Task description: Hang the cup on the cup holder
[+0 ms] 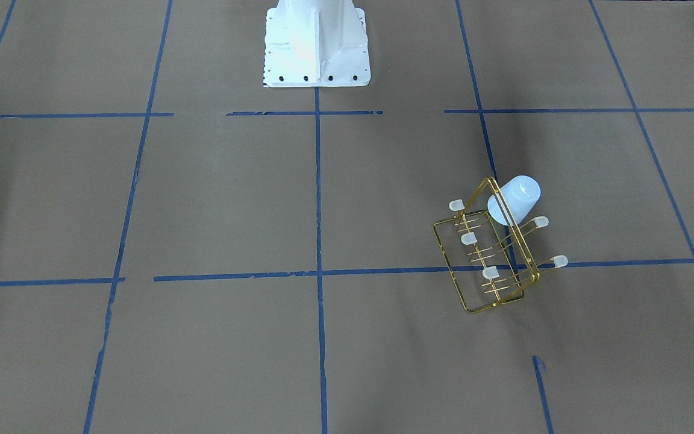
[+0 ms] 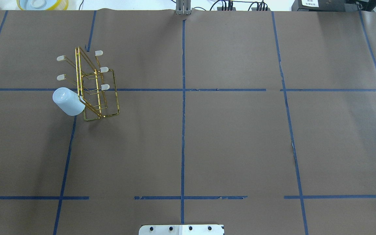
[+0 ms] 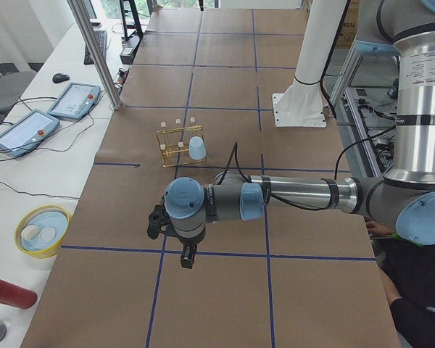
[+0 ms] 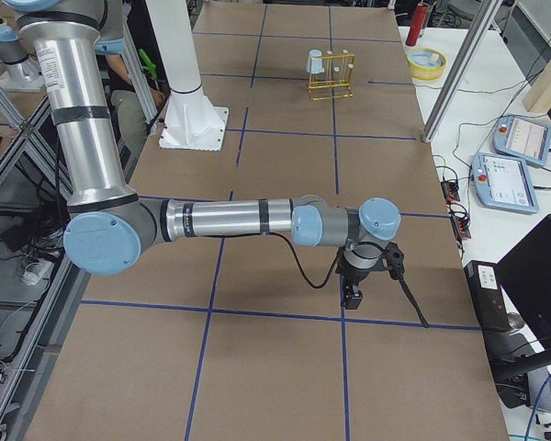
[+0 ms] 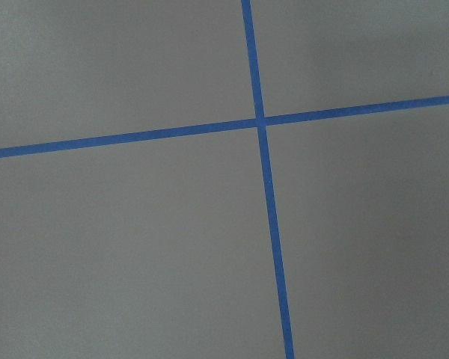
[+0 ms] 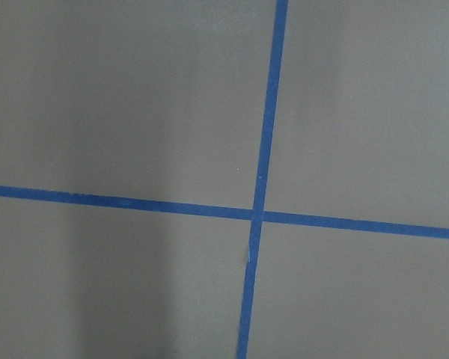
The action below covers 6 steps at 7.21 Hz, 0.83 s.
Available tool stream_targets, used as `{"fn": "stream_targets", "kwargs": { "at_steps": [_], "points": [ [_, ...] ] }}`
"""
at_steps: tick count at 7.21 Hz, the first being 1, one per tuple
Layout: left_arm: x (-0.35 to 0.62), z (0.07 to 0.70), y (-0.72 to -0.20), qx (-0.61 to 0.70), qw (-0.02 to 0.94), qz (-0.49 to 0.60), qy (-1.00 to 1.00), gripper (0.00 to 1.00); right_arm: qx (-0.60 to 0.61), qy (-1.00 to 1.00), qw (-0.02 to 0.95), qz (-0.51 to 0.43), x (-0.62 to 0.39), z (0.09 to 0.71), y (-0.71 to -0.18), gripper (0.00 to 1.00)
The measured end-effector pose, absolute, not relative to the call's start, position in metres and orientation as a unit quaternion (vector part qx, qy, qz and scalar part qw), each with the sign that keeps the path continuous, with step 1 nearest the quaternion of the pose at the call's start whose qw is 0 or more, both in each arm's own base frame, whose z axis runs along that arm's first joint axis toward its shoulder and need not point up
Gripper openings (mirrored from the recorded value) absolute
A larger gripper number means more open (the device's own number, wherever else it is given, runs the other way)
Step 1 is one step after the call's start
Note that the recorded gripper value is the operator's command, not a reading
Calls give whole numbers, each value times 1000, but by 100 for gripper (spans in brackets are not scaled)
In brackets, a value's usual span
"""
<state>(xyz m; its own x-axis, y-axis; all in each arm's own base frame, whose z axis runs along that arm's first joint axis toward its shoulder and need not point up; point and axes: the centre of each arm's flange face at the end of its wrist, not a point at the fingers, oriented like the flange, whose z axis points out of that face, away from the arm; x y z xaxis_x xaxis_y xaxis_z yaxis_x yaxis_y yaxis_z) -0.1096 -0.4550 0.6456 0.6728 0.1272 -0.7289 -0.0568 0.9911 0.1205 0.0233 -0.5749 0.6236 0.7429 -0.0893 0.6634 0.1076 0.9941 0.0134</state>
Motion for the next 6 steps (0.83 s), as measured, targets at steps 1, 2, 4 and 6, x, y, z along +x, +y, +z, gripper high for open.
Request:
{"fn": "stream_targets", "kwargs": {
  "at_steps": [1,2,4,6],
  "points": [
    [-110,654,-452,37,919,48,389,100,-13,-355,933,-53,23,624,-575,100],
    [-107,665,-451,21,928,47,370,100,-13,-355,933,-53,23,624,-575,100],
    [-79,669,-457,-11,936,22,351,100,-13,-355,933,-53,23,624,-575,100],
    [-65,661,-462,-7,937,13,348,100,-13,-355,933,-53,23,624,-575,100]
  ]
}}
